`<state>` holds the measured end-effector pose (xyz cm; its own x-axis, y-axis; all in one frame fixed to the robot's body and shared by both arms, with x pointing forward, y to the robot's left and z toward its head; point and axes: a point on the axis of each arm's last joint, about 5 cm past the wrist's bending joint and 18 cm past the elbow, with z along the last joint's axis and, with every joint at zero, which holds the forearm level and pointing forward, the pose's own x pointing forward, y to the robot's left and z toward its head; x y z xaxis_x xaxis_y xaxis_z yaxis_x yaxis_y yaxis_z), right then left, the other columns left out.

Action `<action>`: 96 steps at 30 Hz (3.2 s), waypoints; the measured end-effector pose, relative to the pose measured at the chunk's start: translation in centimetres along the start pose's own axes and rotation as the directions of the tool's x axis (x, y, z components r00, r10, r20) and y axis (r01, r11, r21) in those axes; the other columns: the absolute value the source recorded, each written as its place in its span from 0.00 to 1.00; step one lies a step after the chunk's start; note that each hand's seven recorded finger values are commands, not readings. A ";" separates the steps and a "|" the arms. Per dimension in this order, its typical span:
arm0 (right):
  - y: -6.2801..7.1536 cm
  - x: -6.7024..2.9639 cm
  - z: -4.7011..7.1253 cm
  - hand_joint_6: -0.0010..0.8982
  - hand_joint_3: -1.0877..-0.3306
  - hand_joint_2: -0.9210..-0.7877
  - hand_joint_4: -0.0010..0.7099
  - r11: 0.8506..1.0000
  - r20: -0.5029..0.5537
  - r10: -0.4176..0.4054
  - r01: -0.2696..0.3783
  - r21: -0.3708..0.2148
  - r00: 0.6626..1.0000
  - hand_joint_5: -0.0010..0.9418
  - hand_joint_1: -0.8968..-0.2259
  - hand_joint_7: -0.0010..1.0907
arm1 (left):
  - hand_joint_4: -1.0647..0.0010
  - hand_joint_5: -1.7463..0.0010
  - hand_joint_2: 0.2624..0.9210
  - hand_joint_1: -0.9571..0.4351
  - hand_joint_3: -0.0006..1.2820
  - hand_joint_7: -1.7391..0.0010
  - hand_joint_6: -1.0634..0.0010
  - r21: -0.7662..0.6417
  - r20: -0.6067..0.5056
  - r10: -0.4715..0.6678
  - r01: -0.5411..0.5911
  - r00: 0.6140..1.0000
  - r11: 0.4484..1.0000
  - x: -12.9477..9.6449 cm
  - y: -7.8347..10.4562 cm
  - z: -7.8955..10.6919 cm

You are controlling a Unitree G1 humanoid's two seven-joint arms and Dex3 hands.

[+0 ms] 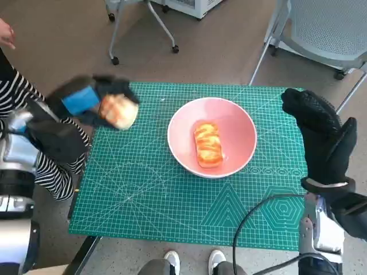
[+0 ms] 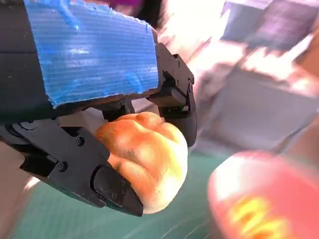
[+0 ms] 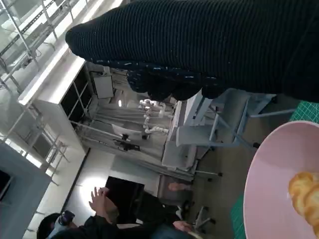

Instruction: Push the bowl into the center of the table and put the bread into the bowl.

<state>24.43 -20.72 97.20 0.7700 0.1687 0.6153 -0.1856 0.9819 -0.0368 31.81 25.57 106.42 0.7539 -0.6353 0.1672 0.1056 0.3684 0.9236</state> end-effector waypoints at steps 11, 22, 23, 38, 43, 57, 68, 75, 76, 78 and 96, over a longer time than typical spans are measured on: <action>0.2 0.08 -0.1 0.10 0.45 0.00 0.26 1.000 0.000 0.003 -0.003 0.006 1.000 0.00 0.31 0.48 | 0.43 0.28 1.00 0.69 0.11 0.28 0.48 -0.017 0.281 0.027 -0.024 0.959 1.000 5.4 -0.2 5.4; 0.4 0.08 -0.1 0.10 0.45 0.00 0.26 1.000 0.002 0.001 -0.001 0.015 1.000 0.00 0.31 0.48 | 0.34 0.36 1.00 0.69 0.04 0.33 0.38 -0.031 0.415 -0.009 0.024 0.910 0.999 9.3 -1.6 10.2; 0.4 0.06 -0.1 0.10 0.45 0.00 0.26 1.000 0.002 0.001 -0.001 0.016 1.000 0.00 0.31 0.48 | 0.34 0.36 1.00 0.69 0.04 0.33 0.38 -0.032 0.421 -0.019 0.036 0.907 0.999 9.6 -1.9 10.4; 0.4 -0.28 0.1 0.10 0.45 0.00 0.26 1.000 0.008 -0.014 0.014 0.008 1.000 0.00 0.30 0.49 | 0.38 0.27 1.00 0.69 0.06 0.39 0.38 -0.072 0.399 -0.160 0.205 0.903 0.976 12.2 -6.9 10.6; 0.4 -0.43 0.2 0.09 0.46 0.00 0.26 1.000 0.009 -0.022 0.022 0.004 1.000 0.00 0.30 0.49 | 0.53 0.54 0.94 0.66 0.11 0.55 0.59 -0.077 0.368 -0.223 0.269 0.903 0.960 12.5 -8.1 10.5; 0.3 -0.70 0.4 0.09 0.46 0.00 0.26 0.999 0.014 -0.041 0.042 -0.007 0.999 0.00 0.31 0.49 | 0.88 1.00 0.88 0.48 0.01 0.94 0.74 -0.048 0.253 -0.381 0.405 0.889 0.913 12.9 -7.7 10.9; 0.3 -0.61 0.5 0.10 0.46 0.00 0.26 0.999 0.017 -0.048 0.048 -0.007 0.999 0.00 0.31 0.49 | 0.99 1.00 0.87 0.47 0.00 0.97 0.80 -0.230 0.279 -0.354 0.420 0.893 0.878 12.0 -7.6 9.4; 0.3 -0.39 0.6 0.10 0.46 0.00 0.26 0.999 0.019 -0.045 0.046 -0.008 0.999 0.00 0.30 0.49 | 1.00 1.00 0.87 0.38 0.00 0.99 0.83 -0.376 0.301 -0.265 0.369 0.916 0.850 11.1 -6.8 7.8; 0.3 -0.33 0.7 0.10 0.45 0.00 0.26 0.999 0.020 -0.045 0.045 -0.009 0.999 0.00 0.30 0.49 | 1.00 1.00 0.88 0.37 0.00 0.99 0.84 -0.396 0.303 -0.247 0.358 0.920 0.846 10.9 -6.6 7.5; 0.3 -0.21 0.7 0.10 0.45 0.00 0.26 0.999 0.024 -0.042 0.042 -0.011 0.999 0.00 0.30 0.49 | 1.00 1.00 0.89 0.34 0.01 0.99 0.84 -0.436 0.310 -0.211 0.336 0.927 0.835 10.6 -6.2 7.1; 0.3 1.99 2.4 0.11 0.44 0.00 0.27 0.999 0.071 -0.024 0.026 -0.032 0.997 0.01 0.30 0.51 | 0.97 0.98 1.00 0.24 0.27 0.92 0.85 -0.868 0.263 0.349 0.062 0.899 0.492 7.5 -6.8 5.1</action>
<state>24.44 -20.28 100.29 0.7292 0.1389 0.6701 -0.1459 0.9882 -0.0461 33.46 14.85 103.15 0.5448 -0.6209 0.5636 0.6618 0.7311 0.1658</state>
